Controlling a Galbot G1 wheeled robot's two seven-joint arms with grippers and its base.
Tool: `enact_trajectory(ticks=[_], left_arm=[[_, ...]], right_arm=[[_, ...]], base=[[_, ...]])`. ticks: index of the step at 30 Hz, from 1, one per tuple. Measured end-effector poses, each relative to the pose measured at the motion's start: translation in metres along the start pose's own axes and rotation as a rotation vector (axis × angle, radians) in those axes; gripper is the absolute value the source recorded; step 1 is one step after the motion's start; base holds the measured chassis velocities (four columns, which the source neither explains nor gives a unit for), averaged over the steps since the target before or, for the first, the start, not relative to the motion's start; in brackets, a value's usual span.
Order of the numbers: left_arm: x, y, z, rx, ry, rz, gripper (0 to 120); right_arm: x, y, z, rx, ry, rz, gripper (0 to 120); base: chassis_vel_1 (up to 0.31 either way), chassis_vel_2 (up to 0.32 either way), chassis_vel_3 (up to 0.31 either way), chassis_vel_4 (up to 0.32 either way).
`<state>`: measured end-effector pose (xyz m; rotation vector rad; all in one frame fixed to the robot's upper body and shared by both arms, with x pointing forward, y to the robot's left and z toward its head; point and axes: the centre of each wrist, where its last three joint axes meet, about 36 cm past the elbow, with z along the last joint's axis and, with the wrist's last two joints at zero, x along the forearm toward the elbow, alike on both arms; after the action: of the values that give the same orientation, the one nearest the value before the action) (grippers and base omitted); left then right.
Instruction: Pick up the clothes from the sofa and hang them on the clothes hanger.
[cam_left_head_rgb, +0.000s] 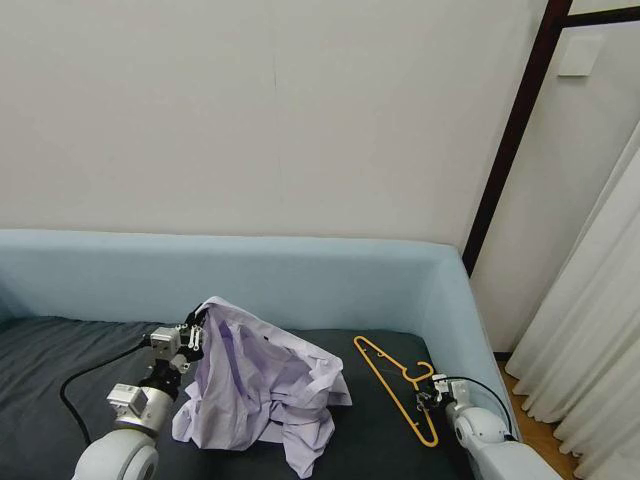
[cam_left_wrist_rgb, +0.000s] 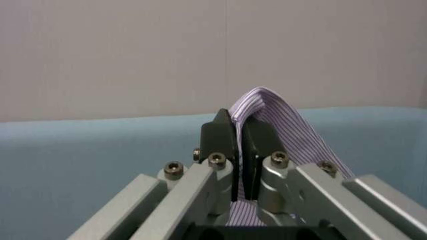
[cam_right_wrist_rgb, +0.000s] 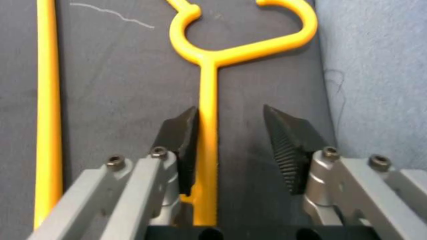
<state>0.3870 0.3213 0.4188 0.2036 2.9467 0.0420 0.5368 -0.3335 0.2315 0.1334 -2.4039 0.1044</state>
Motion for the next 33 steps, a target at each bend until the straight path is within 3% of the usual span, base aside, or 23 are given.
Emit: enact_trajectory(ticks=[10, 12, 18, 23, 25, 26, 31, 33], left_arm=[[0.001, 0.001, -0.002, -0.005, -0.003, -0.003, 0], [0.001, 0.002, -0.003, -0.006, -0.005, -0.005, 0], [0.001, 0.002, -0.003, -0.004, -0.006, -0.009, 0], [0.0, 0.002, -0.003, -0.003, -0.008, -0.009, 0], [-0.001, 0.002, -0.003, 0.0, -0.008, -0.009, 0], [-0.001, 0.002, -0.003, 0.0, -0.008, -0.009, 0], [-0.002, -0.002, -0.001, 0.009, -0.005, -0.003, 0], [-0.002, -0.002, -0.001, 0.01, -0.006, -0.002, 0]], right_arm=[[0.0, 0.003, 0.006, 0.01, 0.012, 0.0, 34], [0.0, 0.004, 0.007, 0.012, 0.017, -0.003, 23], [0.004, 0.002, 0.005, 0.014, 0.013, -0.004, 5], [0.011, -0.002, -0.003, 0.002, -0.042, 0.002, 5], [0.026, -0.001, -0.022, 0.023, -0.166, 0.011, 5], [0.026, -0.001, -0.022, 0.023, -0.166, 0.011, 5], [0.098, 0.016, -0.071, 0.137, -0.51, 0.012, 5], [0.118, 0.022, -0.075, 0.168, -0.576, -0.011, 5]], base=[[0.0, 0.0, 0.0, 0.0], [0.0, 0.0, 0.0, 0.0], [0.0, 0.0, 0.0, 0.0], [0.0, 0.0, 0.0, 0.0], [0.0, 0.0, 0.0, 0.0], [0.0, 0.0, 0.0, 0.0], [0.0, 0.0, 0.0, 0.0], [0.0, 0.0, 0.0, 0.0]])
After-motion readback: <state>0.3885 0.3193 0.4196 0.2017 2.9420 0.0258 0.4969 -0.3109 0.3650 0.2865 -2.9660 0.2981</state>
